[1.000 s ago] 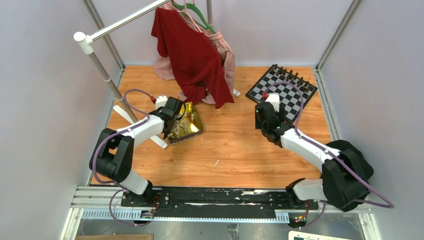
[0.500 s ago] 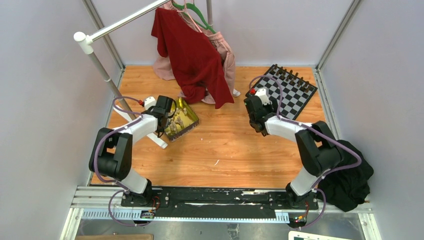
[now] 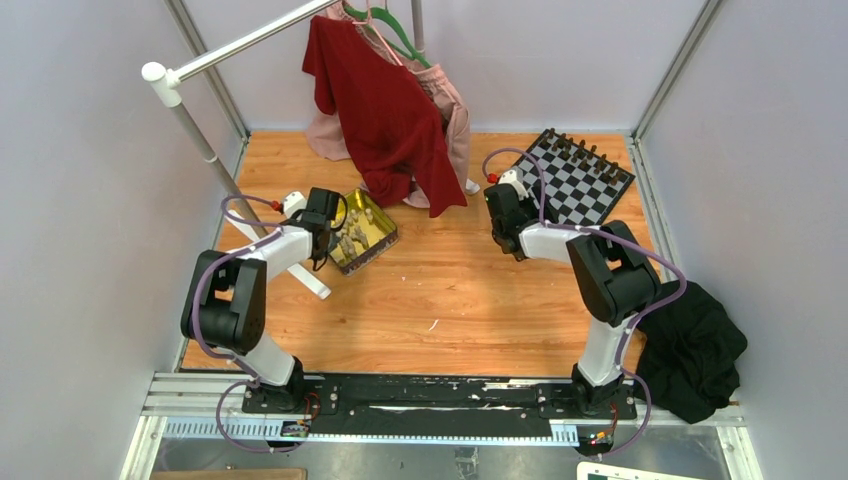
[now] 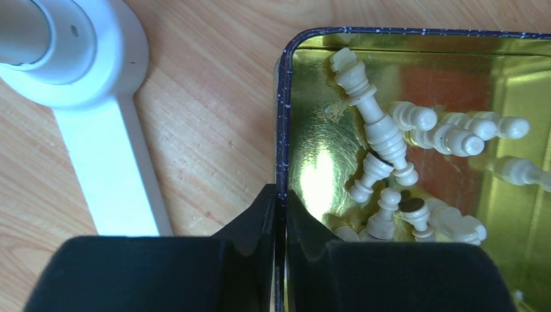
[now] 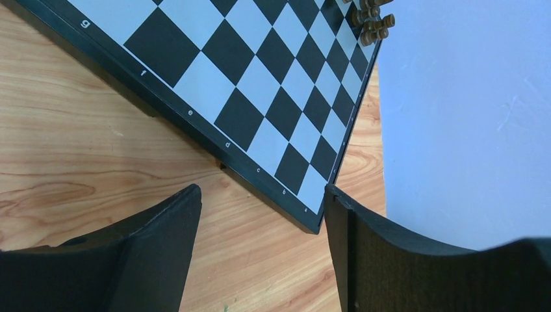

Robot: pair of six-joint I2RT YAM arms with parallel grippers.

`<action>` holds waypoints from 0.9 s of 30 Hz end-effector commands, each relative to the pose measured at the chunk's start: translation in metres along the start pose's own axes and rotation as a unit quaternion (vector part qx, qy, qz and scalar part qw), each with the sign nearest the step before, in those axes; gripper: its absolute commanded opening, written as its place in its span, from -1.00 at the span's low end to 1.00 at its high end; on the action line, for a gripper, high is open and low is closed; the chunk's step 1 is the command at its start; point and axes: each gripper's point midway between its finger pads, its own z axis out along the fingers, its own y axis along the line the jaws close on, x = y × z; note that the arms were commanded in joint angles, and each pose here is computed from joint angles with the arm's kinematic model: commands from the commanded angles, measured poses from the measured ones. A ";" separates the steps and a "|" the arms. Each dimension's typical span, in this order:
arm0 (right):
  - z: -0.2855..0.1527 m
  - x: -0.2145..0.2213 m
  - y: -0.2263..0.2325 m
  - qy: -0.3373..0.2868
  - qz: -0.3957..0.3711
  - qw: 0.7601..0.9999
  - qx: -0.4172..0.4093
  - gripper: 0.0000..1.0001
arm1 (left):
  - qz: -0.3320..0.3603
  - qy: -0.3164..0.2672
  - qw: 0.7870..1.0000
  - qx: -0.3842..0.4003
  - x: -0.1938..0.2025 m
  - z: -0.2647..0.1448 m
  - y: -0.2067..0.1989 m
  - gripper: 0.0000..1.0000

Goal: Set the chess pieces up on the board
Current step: Move the storage box to the center of the board, then move the chessboard to the center of the board.

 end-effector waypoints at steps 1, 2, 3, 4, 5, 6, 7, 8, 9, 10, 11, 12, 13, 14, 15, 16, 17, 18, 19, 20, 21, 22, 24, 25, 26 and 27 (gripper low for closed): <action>0.005 -0.010 -0.008 -0.007 0.000 1.000 0.007 0.45 | -0.034 0.017 0.999 0.008 0.005 0.007 -0.002 -0.63; 0.005 -0.009 -0.007 -0.006 -0.001 1.000 0.004 0.45 | -0.035 0.018 0.999 0.010 0.006 0.006 -0.001 -0.59; 0.005 -0.008 -0.007 -0.005 -0.002 1.000 0.004 0.46 | -0.036 0.020 0.999 0.011 0.007 0.005 0.000 -0.42; 0.005 -0.007 -0.007 -0.005 -0.003 1.000 0.003 0.46 | -0.037 0.021 0.999 0.013 0.009 0.004 0.001 -0.27; 0.006 -0.007 -0.006 -0.004 -0.003 1.000 0.003 0.46 | -0.039 0.023 0.999 0.015 0.011 0.003 0.002 -0.16; 0.006 -0.006 -0.006 -0.004 -0.004 1.000 0.002 0.46 | -0.042 0.023 0.999 0.017 0.011 0.001 0.003 -0.05; 0.007 -0.007 -0.006 -0.005 -0.003 1.000 0.000 0.46 | -0.045 0.025 0.998 0.019 0.012 -0.001 0.003 0.05; 0.009 -0.007 -0.004 -0.004 -0.002 1.000 -0.003 0.46 | -0.047 0.026 0.998 0.023 0.012 -0.003 0.003 0.08; 0.011 -0.007 -0.004 -0.002 -0.002 1.000 -0.005 0.46 | -0.048 0.027 0.998 0.028 0.012 -0.005 0.002 0.09; 0.012 -0.007 -0.003 -0.001 -0.005 1.000 -0.006 0.46 | -0.050 0.027 0.998 0.032 0.011 -0.008 0.001 0.13; 0.014 -0.007 -0.002 0.002 -0.008 1.000 -0.005 0.46 | -0.051 0.025 0.998 0.038 0.010 -0.010 0.000 0.18; 0.015 -0.008 -0.002 0.003 -0.013 1.000 -0.004 0.46 | -0.053 0.024 0.997 0.044 0.009 -0.013 -0.001 0.19; 0.017 -0.008 -0.002 0.005 -0.018 1.000 -0.002 0.46 | -0.055 0.023 0.997 0.050 0.007 -0.015 -0.003 0.20; 0.020 -0.010 -0.003 0.006 -0.020 1.000 -0.001 0.46 | -0.056 0.023 0.997 0.057 0.006 -0.018 -0.005 0.20; 0.022 -0.011 -0.002 0.008 -0.022 1.000 -0.001 0.46 | -0.058 0.023 0.996 0.064 0.005 -0.020 -0.007 0.21; 0.024 -0.011 -0.003 0.011 -0.024 1.000 -0.001 0.46 | -0.058 0.024 0.996 0.070 0.005 -0.022 -0.009 0.21; 0.026 -0.012 -0.002 0.013 -0.029 1.000 -0.003 0.46 | -0.059 0.025 0.995 0.078 0.004 -0.025 -0.011 0.21; 0.028 -0.013 -0.001 0.014 -0.033 0.999 -0.004 0.46 | -0.060 0.025 0.994 0.084 0.005 -0.027 -0.013 0.21; 0.030 -0.013 0.000 0.016 -0.038 0.999 -0.005 0.46 | -0.060 0.026 0.994 0.090 0.005 -0.030 -0.015 0.22; 0.031 -0.013 0.000 0.019 -0.043 0.999 -0.006 0.46 | -0.060 0.026 0.994 0.093 0.006 -0.032 -0.015 0.22; 0.032 -0.012 0.001 0.022 -0.048 0.999 -0.006 0.46 | -0.060 0.024 0.993 0.097 0.005 -0.034 -0.016 0.22; 0.033 -0.012 0.002 0.023 -0.050 0.998 -0.007 0.46 | -0.059 0.024 0.993 0.100 0.006 -0.036 -0.016 0.22; 0.036 -0.010 0.005 0.030 -0.059 0.998 -0.009 0.45 | -0.062 0.020 0.992 0.109 0.005 -0.041 -0.017 0.22; 0.037 -0.009 0.006 0.034 -0.063 0.997 -0.011 0.45 | -0.063 0.018 0.991 0.113 0.005 -0.043 -0.017 0.22; 0.038 -0.008 0.007 0.036 -0.067 0.997 -0.013 0.45 | -0.064 0.016 0.991 0.116 0.004 -0.046 -0.017 0.22; 0.038 -0.006 0.009 0.040 -0.071 0.997 -0.015 0.45 | -0.066 0.013 0.990 0.121 0.003 -0.049 -0.017 0.22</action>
